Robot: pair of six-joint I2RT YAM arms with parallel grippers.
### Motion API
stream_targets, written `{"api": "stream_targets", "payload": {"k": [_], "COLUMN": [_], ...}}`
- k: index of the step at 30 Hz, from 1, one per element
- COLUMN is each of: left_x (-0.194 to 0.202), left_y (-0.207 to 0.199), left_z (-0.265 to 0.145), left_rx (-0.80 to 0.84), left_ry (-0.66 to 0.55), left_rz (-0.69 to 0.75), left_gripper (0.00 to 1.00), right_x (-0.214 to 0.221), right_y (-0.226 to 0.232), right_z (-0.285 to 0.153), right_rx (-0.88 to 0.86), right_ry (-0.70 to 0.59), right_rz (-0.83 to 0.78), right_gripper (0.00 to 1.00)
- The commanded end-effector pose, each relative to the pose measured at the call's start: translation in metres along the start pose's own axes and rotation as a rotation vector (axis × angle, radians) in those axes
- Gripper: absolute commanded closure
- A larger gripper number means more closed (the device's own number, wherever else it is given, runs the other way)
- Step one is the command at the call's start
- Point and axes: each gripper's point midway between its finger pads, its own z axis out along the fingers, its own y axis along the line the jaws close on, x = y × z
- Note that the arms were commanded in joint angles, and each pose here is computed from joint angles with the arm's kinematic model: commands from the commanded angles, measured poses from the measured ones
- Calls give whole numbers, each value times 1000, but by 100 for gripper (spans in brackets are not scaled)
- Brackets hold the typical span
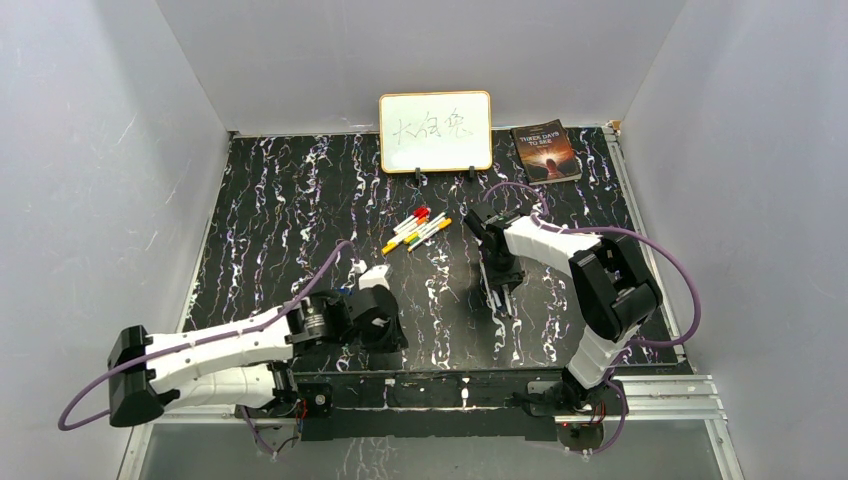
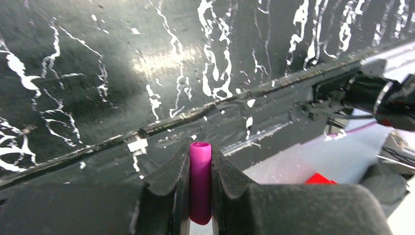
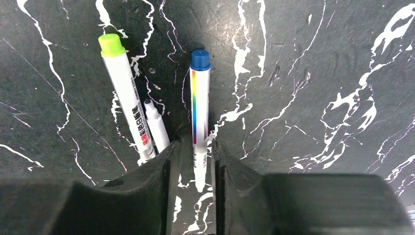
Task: Open the pen caps
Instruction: Place the pen at the center of the board, then place the pen cap at the center of the board.
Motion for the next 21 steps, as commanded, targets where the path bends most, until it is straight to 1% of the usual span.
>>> {"api": "stream_targets", "payload": {"k": [1, 4, 9, 15, 21], "left_x": [-17, -33, -58, -67, -70], "left_y": [19, 33, 61, 91, 115], "left_z": [-3, 4, 6, 19, 33], "left_rx": [-147, -204, -283, -350, -399], "left_ry": [18, 48, 71, 132, 158], "left_rz": [70, 64, 50, 50, 34], "left_gripper": [98, 98, 97, 97, 96], "right_x": [-10, -12, -18, -28, -36], "right_y": [3, 4, 6, 14, 27], "right_z": [-14, -23, -41, -68, -95], "right_rx": [-29, -44, -78, -155, -238], "right_ry": [-61, -76, -109, -164, -218], "right_rz": [21, 28, 39, 62, 81], "right_gripper": [69, 63, 59, 56, 55]}}
